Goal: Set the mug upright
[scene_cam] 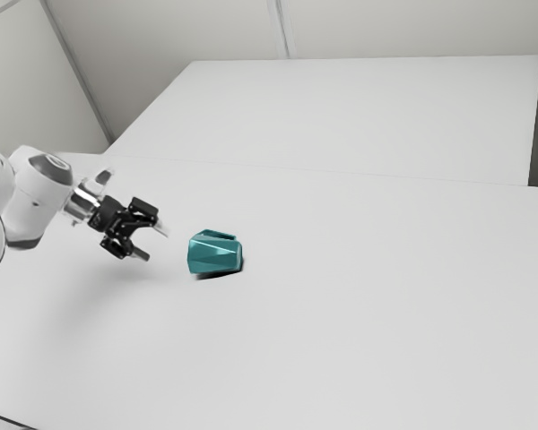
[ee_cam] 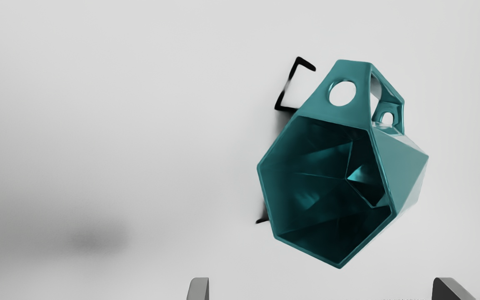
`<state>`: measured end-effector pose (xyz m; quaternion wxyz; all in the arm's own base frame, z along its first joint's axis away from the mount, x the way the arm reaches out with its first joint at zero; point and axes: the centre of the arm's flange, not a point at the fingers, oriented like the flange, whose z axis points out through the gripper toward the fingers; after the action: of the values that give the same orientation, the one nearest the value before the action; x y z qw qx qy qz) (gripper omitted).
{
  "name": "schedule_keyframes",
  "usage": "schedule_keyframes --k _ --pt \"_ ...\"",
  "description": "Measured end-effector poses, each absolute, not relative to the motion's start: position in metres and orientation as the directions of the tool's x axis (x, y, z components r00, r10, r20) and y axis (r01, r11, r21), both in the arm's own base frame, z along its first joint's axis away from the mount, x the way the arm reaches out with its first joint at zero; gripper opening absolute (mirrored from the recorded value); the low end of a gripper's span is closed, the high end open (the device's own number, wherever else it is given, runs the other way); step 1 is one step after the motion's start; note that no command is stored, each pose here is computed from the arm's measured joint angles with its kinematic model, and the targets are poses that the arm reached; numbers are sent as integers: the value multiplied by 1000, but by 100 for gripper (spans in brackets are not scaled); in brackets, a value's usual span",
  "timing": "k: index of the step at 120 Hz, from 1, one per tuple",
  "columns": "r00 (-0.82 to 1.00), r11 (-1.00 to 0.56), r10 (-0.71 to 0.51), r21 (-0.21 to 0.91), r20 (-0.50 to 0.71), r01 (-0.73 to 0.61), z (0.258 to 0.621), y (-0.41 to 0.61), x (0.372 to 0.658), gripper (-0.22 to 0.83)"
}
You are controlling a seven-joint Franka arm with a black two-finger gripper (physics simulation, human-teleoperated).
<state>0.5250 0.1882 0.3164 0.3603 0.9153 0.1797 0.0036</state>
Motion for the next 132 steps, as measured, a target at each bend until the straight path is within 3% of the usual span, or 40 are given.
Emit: schedule_keyframes --k 57,132 --pt "961 -624 275 758 -12 188 302 170 542 59" --pt "975 -601 216 793 41 100 283 125 558 55"
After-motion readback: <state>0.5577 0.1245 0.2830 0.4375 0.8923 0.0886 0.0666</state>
